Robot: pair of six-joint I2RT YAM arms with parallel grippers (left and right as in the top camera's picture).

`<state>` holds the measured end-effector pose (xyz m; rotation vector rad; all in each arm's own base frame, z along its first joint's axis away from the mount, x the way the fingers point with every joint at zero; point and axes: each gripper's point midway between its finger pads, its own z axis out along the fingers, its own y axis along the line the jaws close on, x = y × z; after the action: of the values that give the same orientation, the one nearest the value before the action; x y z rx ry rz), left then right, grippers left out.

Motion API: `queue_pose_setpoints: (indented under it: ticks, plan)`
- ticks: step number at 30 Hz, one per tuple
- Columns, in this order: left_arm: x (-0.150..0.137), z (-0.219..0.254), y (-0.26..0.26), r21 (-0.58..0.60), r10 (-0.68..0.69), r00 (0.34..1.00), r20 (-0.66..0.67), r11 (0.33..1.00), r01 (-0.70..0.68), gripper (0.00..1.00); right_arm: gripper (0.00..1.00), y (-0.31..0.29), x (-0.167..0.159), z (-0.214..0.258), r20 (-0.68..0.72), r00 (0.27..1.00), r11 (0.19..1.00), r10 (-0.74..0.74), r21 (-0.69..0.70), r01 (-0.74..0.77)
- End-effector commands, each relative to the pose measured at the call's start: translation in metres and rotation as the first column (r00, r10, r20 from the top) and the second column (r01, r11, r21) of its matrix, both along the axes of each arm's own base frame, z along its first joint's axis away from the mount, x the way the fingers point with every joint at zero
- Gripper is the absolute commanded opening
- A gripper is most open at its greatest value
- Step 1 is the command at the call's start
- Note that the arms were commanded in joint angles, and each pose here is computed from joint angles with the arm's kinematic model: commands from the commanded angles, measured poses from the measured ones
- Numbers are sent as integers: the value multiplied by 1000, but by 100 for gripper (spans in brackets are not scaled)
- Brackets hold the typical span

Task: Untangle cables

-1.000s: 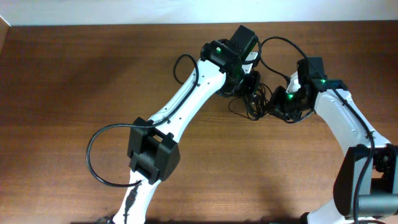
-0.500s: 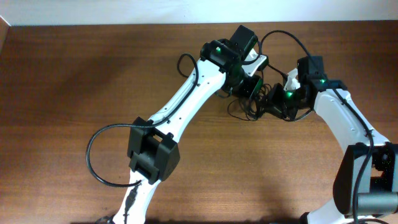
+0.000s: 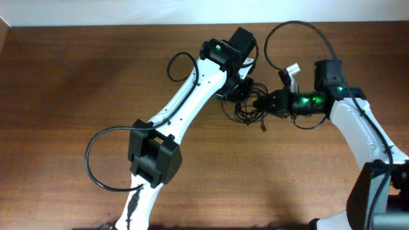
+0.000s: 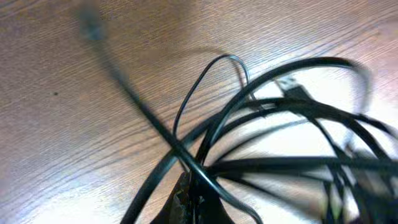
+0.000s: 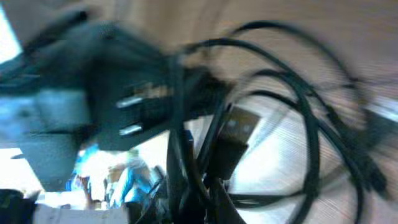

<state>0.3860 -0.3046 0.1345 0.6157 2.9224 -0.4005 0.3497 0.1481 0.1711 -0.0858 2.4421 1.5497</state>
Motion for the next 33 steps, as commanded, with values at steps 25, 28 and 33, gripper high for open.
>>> queue_pose_setpoints:
  ticks: [25,28,33]
  plan:
    - [68,-19,155,170,500,864,53,848,-501,0,6,-18,-94,-15,50,945,935,322,-172,-309]
    - [68,-19,161,178,509,859,46,842,-509,0,45,-19,-95,-18,21,949,936,313,-175,-305]
    - [54,-21,153,180,426,904,-16,891,-417,63,65,-19,-95,-18,15,950,937,311,-173,-304]
